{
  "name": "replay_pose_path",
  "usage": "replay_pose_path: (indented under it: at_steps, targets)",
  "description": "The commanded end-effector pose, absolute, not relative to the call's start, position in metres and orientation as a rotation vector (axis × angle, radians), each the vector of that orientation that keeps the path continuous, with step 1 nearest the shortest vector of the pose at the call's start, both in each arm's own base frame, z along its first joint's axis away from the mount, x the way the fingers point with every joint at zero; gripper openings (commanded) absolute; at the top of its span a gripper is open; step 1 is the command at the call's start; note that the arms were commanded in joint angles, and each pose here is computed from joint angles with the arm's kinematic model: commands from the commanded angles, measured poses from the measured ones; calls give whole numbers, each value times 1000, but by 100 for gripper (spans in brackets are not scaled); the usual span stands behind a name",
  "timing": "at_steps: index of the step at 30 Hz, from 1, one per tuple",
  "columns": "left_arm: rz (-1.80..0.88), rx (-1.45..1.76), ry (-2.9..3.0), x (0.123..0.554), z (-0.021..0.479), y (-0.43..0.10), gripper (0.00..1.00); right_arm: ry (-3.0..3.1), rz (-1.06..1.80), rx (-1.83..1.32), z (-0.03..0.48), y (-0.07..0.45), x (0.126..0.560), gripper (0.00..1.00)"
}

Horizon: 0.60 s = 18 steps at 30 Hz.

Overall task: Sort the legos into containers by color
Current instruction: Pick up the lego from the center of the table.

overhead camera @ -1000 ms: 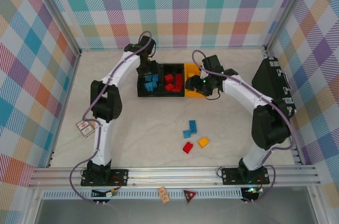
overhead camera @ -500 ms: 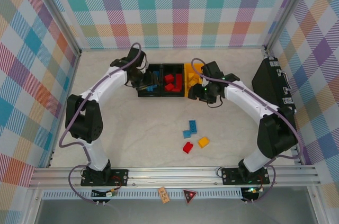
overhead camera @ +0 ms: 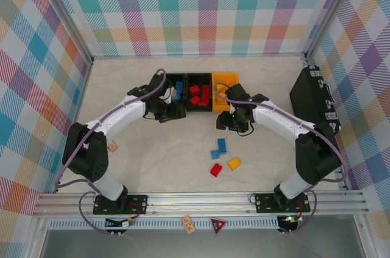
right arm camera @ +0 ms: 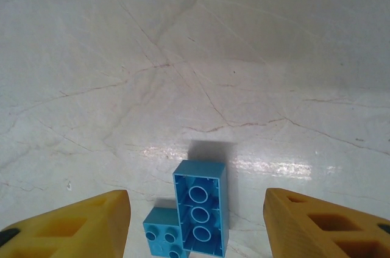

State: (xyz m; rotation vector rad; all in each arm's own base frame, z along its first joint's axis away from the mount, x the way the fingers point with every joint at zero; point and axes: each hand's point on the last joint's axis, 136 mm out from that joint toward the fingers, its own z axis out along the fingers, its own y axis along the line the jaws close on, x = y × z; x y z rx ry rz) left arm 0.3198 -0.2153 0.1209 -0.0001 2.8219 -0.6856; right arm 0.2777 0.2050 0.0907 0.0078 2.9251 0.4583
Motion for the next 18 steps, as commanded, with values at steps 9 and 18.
replay_pose_path:
  at_steps: [9, 18]
  targets:
    - [-695, 9, 2861, 279, 100, -217, 54, 3003, 380, 25, 67, 202, 245, 60]
    - [-669, -36, 2898, 256, 86, -205, 54, 3066, 329, -15, 42, 213, 239, 59]
